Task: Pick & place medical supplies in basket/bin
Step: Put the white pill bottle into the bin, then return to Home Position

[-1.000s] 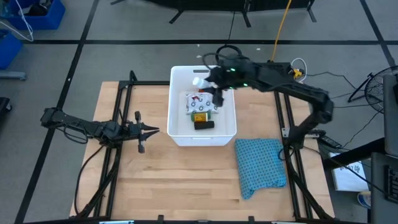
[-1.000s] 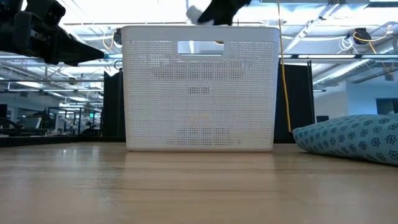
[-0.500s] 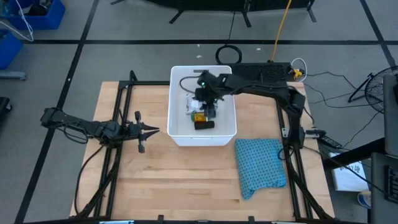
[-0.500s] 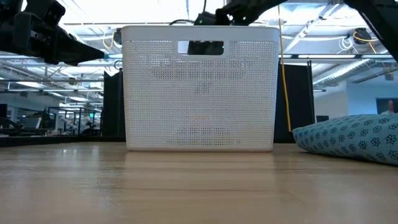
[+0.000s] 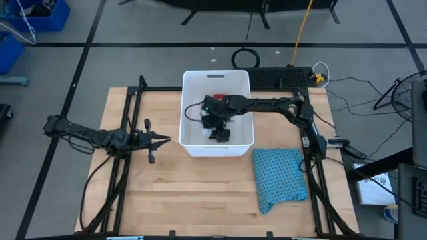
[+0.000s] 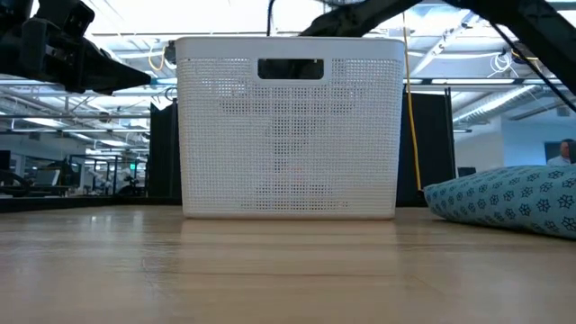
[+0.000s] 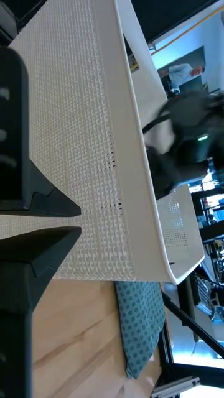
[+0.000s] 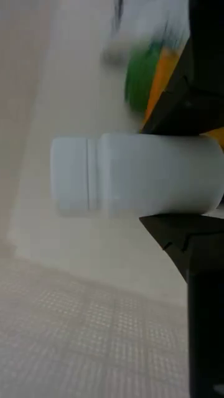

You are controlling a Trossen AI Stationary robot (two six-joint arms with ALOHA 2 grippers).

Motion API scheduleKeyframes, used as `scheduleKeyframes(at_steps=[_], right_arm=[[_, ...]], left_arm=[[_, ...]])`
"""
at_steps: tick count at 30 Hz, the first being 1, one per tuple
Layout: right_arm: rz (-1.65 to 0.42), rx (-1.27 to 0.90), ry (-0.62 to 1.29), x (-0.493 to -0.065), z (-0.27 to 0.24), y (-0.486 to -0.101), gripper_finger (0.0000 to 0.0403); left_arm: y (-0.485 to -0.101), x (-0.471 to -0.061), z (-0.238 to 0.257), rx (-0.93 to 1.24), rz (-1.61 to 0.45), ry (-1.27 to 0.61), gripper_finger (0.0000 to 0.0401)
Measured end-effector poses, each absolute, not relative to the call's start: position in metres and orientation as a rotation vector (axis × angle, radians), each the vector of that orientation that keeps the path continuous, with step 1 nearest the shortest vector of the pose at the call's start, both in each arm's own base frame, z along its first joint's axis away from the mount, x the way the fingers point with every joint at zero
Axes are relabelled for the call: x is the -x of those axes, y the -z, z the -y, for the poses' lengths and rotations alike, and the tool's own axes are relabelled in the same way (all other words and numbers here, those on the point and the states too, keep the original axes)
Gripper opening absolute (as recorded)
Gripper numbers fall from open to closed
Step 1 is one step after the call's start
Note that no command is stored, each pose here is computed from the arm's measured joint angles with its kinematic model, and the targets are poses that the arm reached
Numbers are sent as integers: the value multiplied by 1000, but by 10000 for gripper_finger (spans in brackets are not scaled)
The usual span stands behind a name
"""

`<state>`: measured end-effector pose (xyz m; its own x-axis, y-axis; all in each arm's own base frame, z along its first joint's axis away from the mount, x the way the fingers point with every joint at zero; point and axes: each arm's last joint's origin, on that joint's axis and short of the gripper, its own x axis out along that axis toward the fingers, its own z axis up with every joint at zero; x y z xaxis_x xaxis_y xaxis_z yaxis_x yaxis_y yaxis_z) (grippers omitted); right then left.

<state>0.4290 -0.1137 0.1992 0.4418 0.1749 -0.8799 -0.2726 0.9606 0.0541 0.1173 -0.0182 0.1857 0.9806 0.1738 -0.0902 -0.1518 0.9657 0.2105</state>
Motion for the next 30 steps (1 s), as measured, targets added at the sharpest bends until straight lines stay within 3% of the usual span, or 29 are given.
scheduleKeyframes(at_steps=[10, 22, 30], right_arm=[[-1162, 51, -318, -434, 114, -163, 162], [-1178, 114, -197, -428, 119, -182, 244], [-1197, 113, -136, -421, 117, -198, 262]], left_arm=[[-186, -117, 18, -200, -110, -165, 42], [-185, -117, 18, -189, -115, -165, 42], [-185, -117, 18, -205, -117, -165, 42]])
